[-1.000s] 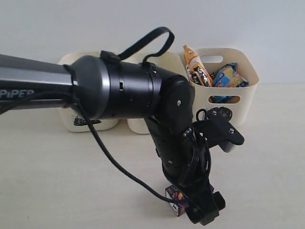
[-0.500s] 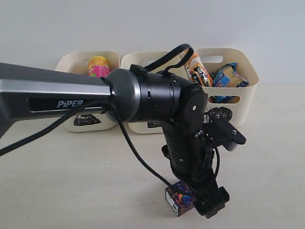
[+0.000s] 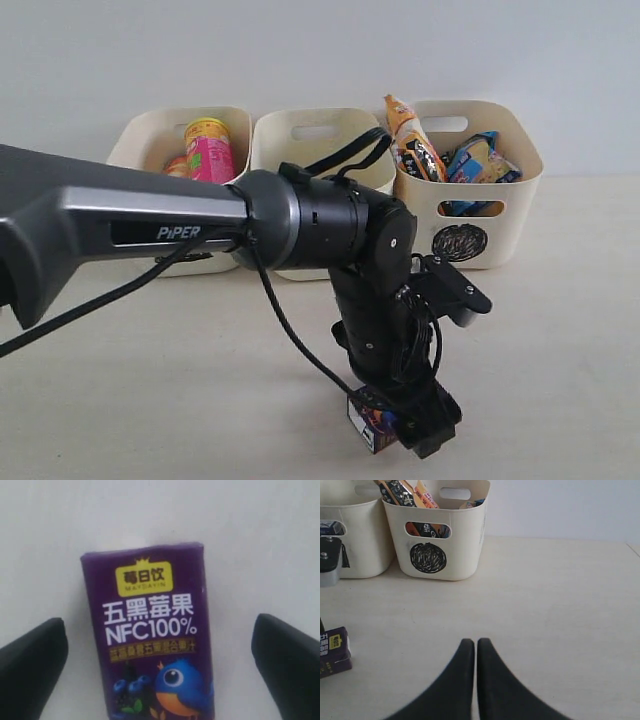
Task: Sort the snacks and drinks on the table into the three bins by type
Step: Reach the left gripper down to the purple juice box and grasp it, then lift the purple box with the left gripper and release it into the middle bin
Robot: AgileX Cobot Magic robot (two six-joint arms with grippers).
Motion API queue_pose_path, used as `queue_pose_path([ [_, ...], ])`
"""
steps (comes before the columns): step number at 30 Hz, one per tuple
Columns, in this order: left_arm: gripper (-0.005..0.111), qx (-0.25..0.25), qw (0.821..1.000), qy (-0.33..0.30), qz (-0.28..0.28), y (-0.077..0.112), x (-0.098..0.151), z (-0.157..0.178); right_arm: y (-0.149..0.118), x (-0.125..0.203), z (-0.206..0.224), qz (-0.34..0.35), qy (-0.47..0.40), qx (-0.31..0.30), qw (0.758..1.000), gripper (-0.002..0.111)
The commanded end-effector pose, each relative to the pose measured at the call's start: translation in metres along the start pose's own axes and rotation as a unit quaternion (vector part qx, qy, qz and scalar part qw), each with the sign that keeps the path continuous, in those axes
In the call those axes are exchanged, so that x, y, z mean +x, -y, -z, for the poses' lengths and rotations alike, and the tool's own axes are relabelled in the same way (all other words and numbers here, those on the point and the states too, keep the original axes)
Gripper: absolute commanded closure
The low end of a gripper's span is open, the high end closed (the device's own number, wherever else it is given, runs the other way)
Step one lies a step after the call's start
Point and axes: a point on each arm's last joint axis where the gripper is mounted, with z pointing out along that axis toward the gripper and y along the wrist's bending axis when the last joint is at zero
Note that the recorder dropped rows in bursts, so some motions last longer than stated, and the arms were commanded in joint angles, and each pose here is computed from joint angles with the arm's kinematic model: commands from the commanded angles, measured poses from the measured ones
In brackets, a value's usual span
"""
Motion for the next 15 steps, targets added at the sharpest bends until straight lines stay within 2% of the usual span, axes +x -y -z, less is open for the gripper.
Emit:
queue_pose_path([
  [1, 0.045, 0.002, 1.000, 0.009, -0.002, 0.001, -0.002, 0.000, 0.000, 0.001, 0.000, 0.003, 0.004, 0.001, 1.000, 0.109],
  [2, 0.059, 0.001, 1.000, 0.009, -0.003, 0.000, -0.002, 0.000, 0.000, 0.001, 0.000, 0.003, 0.004, 0.001, 1.000, 0.109],
  [3, 0.094, -0.001, 1.000, 0.008, -0.013, 0.000, -0.002, 0.000, 0.000, 0.001, 0.000, 0.003, 0.004, 0.001, 1.000, 0.109],
  [4, 0.101, -0.002, 1.000, 0.008, -0.025, 0.000, -0.002, 0.000, 0.000, 0.001, 0.000, 0.004, 0.004, 0.001, 1.000, 0.109],
  [7, 0.102, -0.003, 1.000, 0.010, -0.026, 0.000, -0.003, 0.002, 0.000, 0.001, 0.000, 0.004, 0.004, 0.001, 1.000, 0.109],
  [9, 0.102, -0.013, 0.999, 0.021, -0.032, 0.000, -0.005, 0.015, 0.000, 0.001, 0.000, 0.002, 0.004, 0.001, 1.000, 0.109],
  [15, 0.102, -0.046, 0.996, 0.072, -0.034, -0.009, -0.004, 0.086, 0.000, 0.001, 0.000, 0.003, 0.004, 0.001, 1.000, 0.109],
])
